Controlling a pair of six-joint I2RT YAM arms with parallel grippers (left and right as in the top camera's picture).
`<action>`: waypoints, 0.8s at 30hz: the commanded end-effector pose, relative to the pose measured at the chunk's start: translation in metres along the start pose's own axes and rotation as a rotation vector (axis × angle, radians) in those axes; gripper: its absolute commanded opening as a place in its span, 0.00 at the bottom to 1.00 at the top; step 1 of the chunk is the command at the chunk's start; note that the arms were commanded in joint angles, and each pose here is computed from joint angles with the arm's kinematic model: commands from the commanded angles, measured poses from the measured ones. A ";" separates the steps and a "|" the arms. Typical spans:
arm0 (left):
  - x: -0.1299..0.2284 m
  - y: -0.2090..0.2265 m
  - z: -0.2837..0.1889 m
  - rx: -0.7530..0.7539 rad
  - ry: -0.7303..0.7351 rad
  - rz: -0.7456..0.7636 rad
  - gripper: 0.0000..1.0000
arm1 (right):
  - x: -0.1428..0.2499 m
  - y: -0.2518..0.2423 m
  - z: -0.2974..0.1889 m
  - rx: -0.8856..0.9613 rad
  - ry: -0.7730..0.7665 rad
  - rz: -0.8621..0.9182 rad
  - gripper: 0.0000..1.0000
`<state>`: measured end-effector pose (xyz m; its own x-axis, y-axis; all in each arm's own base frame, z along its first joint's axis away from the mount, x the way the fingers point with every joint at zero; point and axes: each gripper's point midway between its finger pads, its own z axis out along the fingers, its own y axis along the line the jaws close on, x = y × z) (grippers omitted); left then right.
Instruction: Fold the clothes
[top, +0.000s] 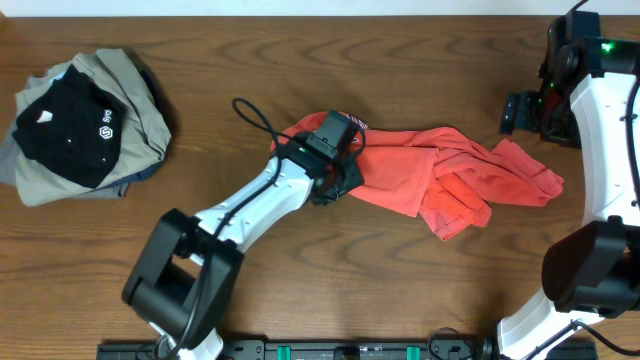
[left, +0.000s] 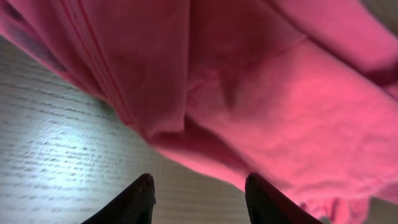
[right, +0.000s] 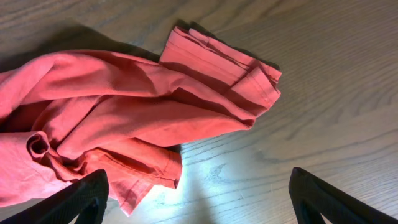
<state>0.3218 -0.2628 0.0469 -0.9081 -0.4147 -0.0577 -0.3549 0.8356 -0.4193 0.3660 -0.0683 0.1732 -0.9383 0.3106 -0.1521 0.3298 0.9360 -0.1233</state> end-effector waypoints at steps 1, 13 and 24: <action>0.001 0.015 0.022 -0.069 -0.014 -0.030 0.49 | -0.001 -0.003 -0.010 -0.006 -0.024 0.019 0.91; -0.004 0.016 0.030 -0.068 -0.026 -0.031 0.15 | -0.001 -0.003 -0.010 -0.006 -0.022 0.018 0.91; -0.003 0.035 -0.022 -0.134 0.026 0.157 0.06 | 0.000 -0.005 -0.010 -0.004 -0.018 0.024 0.91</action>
<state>0.2996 -0.2387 0.0136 -0.9321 -0.3617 -0.0195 -0.3451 0.9029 -0.2562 0.3632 -0.0680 0.1729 -0.9399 0.3112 -0.1409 0.3287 0.9361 -0.1251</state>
